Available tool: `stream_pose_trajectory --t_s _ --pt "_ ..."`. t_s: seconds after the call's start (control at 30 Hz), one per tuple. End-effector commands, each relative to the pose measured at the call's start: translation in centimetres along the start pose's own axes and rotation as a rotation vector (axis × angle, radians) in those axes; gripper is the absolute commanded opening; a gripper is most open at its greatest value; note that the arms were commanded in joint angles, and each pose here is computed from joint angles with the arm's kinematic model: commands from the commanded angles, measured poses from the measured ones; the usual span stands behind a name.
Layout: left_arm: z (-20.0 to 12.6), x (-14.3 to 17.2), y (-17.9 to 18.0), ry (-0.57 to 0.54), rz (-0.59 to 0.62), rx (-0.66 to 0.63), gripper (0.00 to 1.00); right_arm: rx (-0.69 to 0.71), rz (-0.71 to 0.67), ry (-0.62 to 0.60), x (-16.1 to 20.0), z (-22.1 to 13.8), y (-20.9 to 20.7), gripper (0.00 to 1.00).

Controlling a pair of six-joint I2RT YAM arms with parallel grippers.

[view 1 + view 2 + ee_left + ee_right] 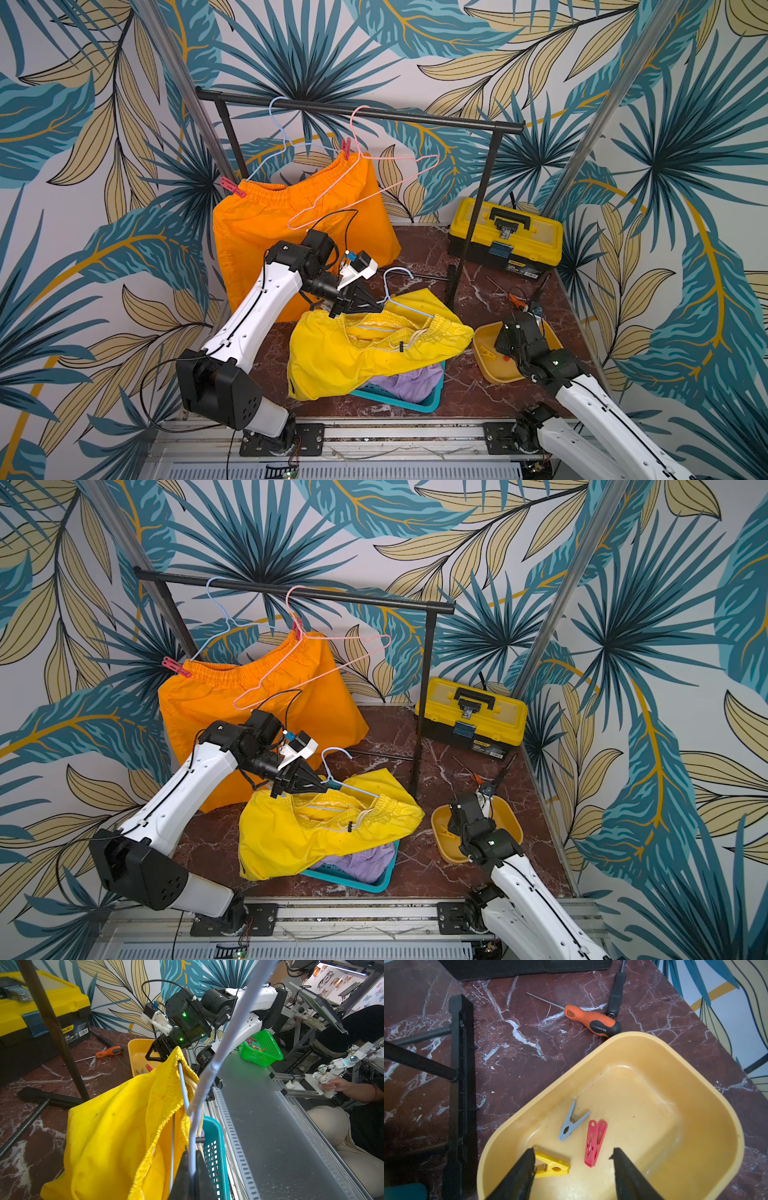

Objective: Remove the clothespins securing shorts to the hanger
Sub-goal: Place the clothespin in the storage box.

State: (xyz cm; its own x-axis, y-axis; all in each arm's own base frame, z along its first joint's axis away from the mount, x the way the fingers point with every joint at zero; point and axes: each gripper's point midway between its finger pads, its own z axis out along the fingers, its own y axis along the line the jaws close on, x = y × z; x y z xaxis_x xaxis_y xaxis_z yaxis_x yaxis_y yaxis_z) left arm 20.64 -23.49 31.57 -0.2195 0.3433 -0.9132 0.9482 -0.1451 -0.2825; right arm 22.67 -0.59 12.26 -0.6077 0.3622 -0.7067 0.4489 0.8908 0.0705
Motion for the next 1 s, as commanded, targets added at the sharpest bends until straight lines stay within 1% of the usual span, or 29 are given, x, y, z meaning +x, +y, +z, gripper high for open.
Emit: stream_pose_trajectory --t_s 0.0,0.07,0.1,0.17,0.2,0.23,0.33,0.4,0.47,0.5,0.6,0.67,0.8,0.87,0.97 --pt "-0.5 -1.8 -1.3 -0.063 0.058 0.015 0.0 -0.006 0.026 -0.045 -1.3 -1.3 -0.4 0.67" --pt "-0.5 -1.8 -1.3 -0.062 0.05 0.018 0.0 -0.095 0.028 -0.092 -2.8 -2.8 0.7 0.67" --pt "-0.5 -1.8 -1.3 -0.062 0.048 0.018 0.0 -0.18 0.021 -0.121 -3.7 -3.8 1.9 0.67" --pt "-0.5 -1.9 -1.2 -0.063 0.046 0.018 0.0 -0.415 -0.044 -0.176 -5.1 -6.5 5.4 0.67" --pt "-0.5 -2.0 -1.3 -0.066 0.045 0.021 0.0 -0.544 -0.066 -0.203 -5.7 -8.3 7.3 0.67" --pt "-0.5 -2.2 -1.3 -0.071 0.048 0.023 0.0 -0.641 -0.073 -0.223 -6.4 -10.1 8.5 0.68" --pt "-0.4 -2.4 -1.3 -0.073 0.042 0.03 0.0 -0.824 -0.095 -0.28 -8.0 -14.2 10.5 0.68" --pt "-0.1 -2.4 -1.4 -0.068 0.032 0.038 0.0 -0.973 -0.13 -0.283 -8.4 -16.7 12.4 0.68" --pt "0.3 -2.2 -1.4 -0.048 0.017 0.045 0.0 -1.129 -0.159 -0.257 -8.5 -18.9 14.6 0.68" --pt "0.6 -2.0 -1.3 -0.037 0.008 0.05 0.0 -1.189 -0.164 -0.231 -8.5 -19.6 15.6 0.68" --pt "1.4 -1.8 -1.2 -0.012 -0.01 0.07 0.0 -1.365 -0.191 -0.214 -9.1 -21.6 18.5 0.68" --pt "1.6 -1.9 -1.2 -0.013 -0.01 0.081 0.0 -1.432 -0.226 -0.204 -8.9 -22.2 20.1 0.68" --pt "1.7 -2.2 -1.2 -0.012 -0.01 0.085 0.0 -1.492 -0.41 -0.22 -6.8 -24.3 23.1 0.68" --pt "1.9 -2.2 -1.2 0.001 -0.019 0.084 0.0 -1.537 -0.477 -0.209 -5.7 -25.3 24.5 0.68" --pt "2.0 -2.2 -1.0 0.008 -0.026 0.084 0.0 -1.574 -0.519 -0.185 -4.7 -25.7 26.3 0.68"
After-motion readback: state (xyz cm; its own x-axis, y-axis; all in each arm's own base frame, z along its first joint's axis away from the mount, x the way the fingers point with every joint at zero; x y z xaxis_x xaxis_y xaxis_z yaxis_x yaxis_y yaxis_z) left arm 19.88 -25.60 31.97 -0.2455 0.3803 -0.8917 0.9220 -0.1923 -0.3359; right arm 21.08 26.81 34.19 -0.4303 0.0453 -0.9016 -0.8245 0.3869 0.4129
